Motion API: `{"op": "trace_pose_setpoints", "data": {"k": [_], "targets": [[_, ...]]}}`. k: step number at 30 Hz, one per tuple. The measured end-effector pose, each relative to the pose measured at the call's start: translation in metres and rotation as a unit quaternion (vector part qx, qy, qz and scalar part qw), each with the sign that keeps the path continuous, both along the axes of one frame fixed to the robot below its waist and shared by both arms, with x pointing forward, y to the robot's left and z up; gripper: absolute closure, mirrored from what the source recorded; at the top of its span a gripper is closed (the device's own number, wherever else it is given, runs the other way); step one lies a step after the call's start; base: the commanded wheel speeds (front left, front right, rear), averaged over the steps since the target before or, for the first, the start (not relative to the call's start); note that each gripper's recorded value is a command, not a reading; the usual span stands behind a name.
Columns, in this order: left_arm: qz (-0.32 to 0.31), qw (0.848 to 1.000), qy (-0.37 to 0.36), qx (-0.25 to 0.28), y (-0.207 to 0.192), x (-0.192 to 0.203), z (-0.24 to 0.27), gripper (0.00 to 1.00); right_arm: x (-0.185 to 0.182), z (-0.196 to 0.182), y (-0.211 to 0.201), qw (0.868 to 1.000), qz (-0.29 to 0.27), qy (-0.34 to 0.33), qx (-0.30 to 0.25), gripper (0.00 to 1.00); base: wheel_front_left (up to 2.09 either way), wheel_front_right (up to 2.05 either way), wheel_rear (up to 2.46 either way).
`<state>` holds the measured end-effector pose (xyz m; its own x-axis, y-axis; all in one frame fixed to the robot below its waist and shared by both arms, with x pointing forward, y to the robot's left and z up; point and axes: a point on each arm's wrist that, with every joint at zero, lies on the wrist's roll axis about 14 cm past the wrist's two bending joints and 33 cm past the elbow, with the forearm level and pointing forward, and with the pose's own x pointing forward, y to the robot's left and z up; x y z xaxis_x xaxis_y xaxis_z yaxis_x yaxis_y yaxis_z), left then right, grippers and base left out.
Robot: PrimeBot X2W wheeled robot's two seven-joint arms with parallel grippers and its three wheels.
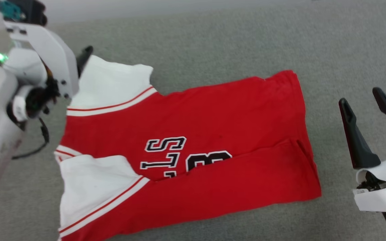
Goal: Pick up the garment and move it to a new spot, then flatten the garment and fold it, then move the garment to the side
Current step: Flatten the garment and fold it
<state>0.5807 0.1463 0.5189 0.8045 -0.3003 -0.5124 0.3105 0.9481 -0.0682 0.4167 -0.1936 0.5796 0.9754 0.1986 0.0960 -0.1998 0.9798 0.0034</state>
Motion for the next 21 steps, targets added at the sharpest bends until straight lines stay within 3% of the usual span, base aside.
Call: {"op": "trace_pose_setpoints", "data": {"k": [9, 18, 19, 21], "targets": [[0.007, 0.995, 0.095, 0.034, 0.006, 0.035, -0.063, 0.00, 0.007, -0.009, -0.015, 0.999, -0.029, -0.021, 0.000, 0.00, 0.00, 0.00, 0.00], [0.023, 0.977, 0.204, 0.063, 0.010, 0.042, -0.125, 0.00, 0.011, -0.027, -0.032, 0.998, -0.056, 0.002, -0.006, 0.00, 0.00, 0.00, 0.00], [0.025, 0.974, 0.215, 0.061, 0.009, 0.043, -0.128, 0.08, 0.011, -0.029, -0.033, 0.998, -0.057, 0.005, -0.004, 0.00, 0.00, 0.00, 0.00], [0.032, 0.971, 0.232, 0.048, 0.006, 0.044, -0.134, 0.39, 0.013, -0.031, -0.034, 0.998, -0.058, 0.009, -0.006, 0.00, 0.00, 0.00, 0.00]]}}
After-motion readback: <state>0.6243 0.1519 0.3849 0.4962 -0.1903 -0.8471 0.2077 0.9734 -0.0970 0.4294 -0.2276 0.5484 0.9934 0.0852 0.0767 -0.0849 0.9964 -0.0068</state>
